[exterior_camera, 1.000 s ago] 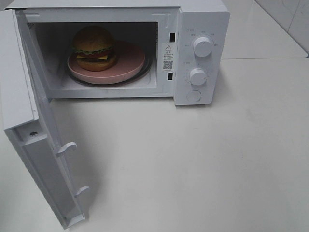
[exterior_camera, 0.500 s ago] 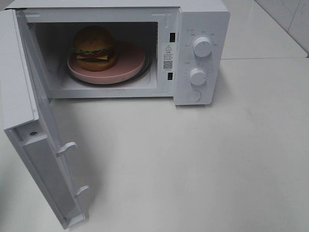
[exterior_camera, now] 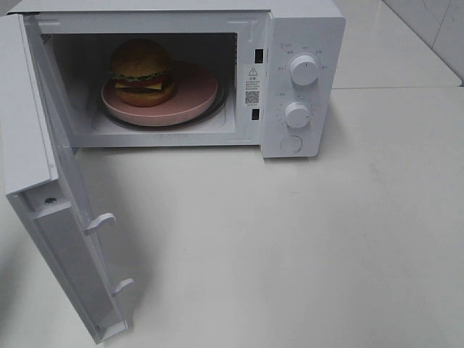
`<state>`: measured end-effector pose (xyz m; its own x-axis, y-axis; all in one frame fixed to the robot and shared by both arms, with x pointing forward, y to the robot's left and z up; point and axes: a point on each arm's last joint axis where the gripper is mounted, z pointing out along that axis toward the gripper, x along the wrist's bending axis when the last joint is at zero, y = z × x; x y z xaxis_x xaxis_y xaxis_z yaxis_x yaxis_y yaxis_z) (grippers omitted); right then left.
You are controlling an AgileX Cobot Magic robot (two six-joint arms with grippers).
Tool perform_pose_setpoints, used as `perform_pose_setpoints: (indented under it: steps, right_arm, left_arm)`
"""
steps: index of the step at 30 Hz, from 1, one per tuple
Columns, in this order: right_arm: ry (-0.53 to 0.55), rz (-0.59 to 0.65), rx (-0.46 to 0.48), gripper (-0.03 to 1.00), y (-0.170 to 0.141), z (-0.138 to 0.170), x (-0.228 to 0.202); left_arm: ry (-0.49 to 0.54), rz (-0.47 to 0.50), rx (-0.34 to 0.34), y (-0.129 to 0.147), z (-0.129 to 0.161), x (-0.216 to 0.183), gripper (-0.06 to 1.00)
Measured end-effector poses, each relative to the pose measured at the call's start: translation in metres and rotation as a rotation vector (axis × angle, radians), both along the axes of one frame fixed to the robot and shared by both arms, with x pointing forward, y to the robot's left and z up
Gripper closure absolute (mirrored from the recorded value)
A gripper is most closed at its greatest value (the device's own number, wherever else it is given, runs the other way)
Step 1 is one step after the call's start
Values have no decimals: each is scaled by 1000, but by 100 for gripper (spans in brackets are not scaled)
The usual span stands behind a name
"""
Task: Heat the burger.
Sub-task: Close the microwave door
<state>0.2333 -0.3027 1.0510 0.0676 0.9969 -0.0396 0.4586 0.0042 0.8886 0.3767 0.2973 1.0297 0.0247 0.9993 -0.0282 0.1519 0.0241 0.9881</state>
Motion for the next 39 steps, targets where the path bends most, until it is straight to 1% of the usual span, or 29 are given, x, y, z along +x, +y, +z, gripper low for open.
perform_pose_setpoints:
  steps: [9,14,16,18,19,20,22,23,24,25,26,27,31,32,33,35,39]
  right_arm:
    - [0,0,0,29,0,0,0]
    - [0,0,0,29,0,0,0]
    - [0,0,0,29,0,0,0]
    - [0,0,0,29,0,0,0]
    - [0,0,0,29,0,0,0]
    - [0,0,0,29,0,0,0]
    - [0,0,0,29,0,0,0]
    - [0,0,0,29,0,0,0]
    - [0,0,0,29,0,0,0]
    - [0,0,0,29,0,0,0]
    - [0,0,0,29,0,0,0]
    - [0,0,0,29,0,0,0]
    - [0,0,0,29,0,0,0]
    - [0,0,0,29,0,0,0]
    - [0,0,0,29,0,0,0]
    - [0,0,0,29,0,0,0]
    - [0,0,0,29,0,0,0]
  left_arm:
    - [-9,2,0,-1,-13,28,94]
    - [9,4,-2,-1,-27,46,94]
    - [35,3,-26,-2,-35,52,94]
    - [45,-3,-36,-3,-38,54,94]
    - [60,-23,-46,-5,-43,58,94]
    - [60,-23,-46,-5,-43,58,94]
    - [47,-86,-45,-10,-47,63,94]
    - [47,-86,-45,-10,-47,63,94]
    - [37,-134,-40,-15,-49,65,94]
    - [36,-158,-36,-17,-51,67,94]
    - [36,-158,-36,-17,-51,67,94]
    - [42,-186,-38,-19,-56,69,94]
    - [51,-210,-46,-23,-63,73,94]
    - [51,-239,-49,-28,-67,75,94]
    - [51,-239,-49,-28,-67,75,94]
    - [55,-292,-44,-38,-73,77,94]
    - [60,-318,-55,-46,-78,79,94]
